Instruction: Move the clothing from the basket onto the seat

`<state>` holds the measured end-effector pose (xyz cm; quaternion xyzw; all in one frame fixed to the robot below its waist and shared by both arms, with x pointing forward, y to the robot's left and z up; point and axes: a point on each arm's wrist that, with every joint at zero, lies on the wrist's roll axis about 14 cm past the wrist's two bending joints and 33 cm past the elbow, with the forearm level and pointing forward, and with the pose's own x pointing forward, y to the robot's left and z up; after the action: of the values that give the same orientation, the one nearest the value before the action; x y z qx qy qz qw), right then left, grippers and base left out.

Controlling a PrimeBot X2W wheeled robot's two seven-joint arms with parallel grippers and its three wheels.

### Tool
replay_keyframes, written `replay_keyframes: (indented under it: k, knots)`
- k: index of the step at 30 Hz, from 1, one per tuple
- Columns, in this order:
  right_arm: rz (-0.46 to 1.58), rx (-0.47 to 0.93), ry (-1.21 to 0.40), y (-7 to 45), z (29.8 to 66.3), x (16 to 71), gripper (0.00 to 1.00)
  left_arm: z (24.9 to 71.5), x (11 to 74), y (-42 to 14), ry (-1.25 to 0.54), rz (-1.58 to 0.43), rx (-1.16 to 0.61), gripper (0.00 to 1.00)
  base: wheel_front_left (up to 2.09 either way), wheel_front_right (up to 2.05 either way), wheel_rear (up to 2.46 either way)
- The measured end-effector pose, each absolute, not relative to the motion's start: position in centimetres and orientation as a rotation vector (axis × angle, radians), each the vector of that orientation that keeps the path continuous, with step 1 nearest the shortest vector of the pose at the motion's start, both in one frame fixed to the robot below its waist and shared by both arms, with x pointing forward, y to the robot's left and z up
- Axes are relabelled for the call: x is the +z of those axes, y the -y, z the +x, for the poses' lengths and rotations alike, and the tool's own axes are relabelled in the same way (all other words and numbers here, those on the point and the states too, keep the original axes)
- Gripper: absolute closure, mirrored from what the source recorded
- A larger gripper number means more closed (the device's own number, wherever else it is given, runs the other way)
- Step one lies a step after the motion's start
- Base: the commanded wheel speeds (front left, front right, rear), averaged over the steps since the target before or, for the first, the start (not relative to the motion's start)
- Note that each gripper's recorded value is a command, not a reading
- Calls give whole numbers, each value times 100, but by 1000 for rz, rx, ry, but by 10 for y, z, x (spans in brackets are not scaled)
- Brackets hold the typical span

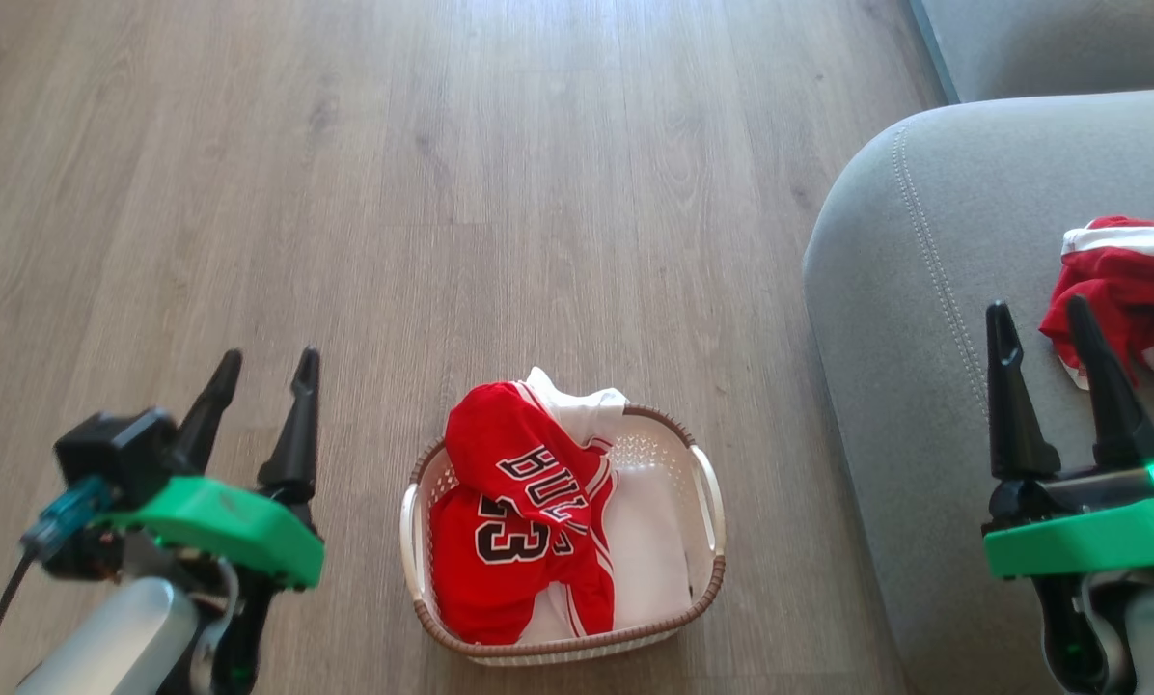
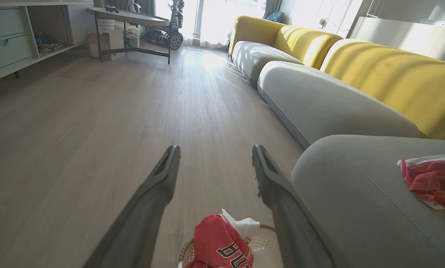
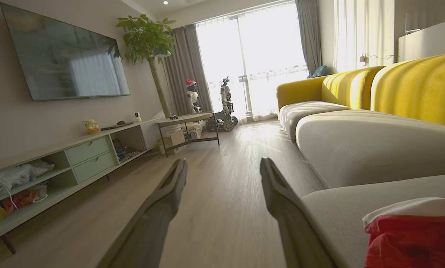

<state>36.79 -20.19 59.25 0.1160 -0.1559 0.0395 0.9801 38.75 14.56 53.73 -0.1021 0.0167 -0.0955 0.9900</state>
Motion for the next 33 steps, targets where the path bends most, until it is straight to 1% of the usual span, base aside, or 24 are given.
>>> replay_keyframes:
  k: [9, 14, 27, 33]
  knots:
    - [235, 78, 287, 202, 364, 585, 0, 372, 542, -171, 10, -199, -118, 0, 0, 0, 0]
    - [238, 90, 265, 197, 365, 579, 0, 366, 536, -174, -2, -183, -108, 0, 0, 0, 0]
    - [241, 102, 237, 192, 369, 571, 0, 373, 541, -181, 29, -180, -84, 0, 0, 0, 0]
    - [243, 103, 219, 191, 371, 565, 0, 373, 529, -180, 0, -188, -80, 0, 0, 0, 0]
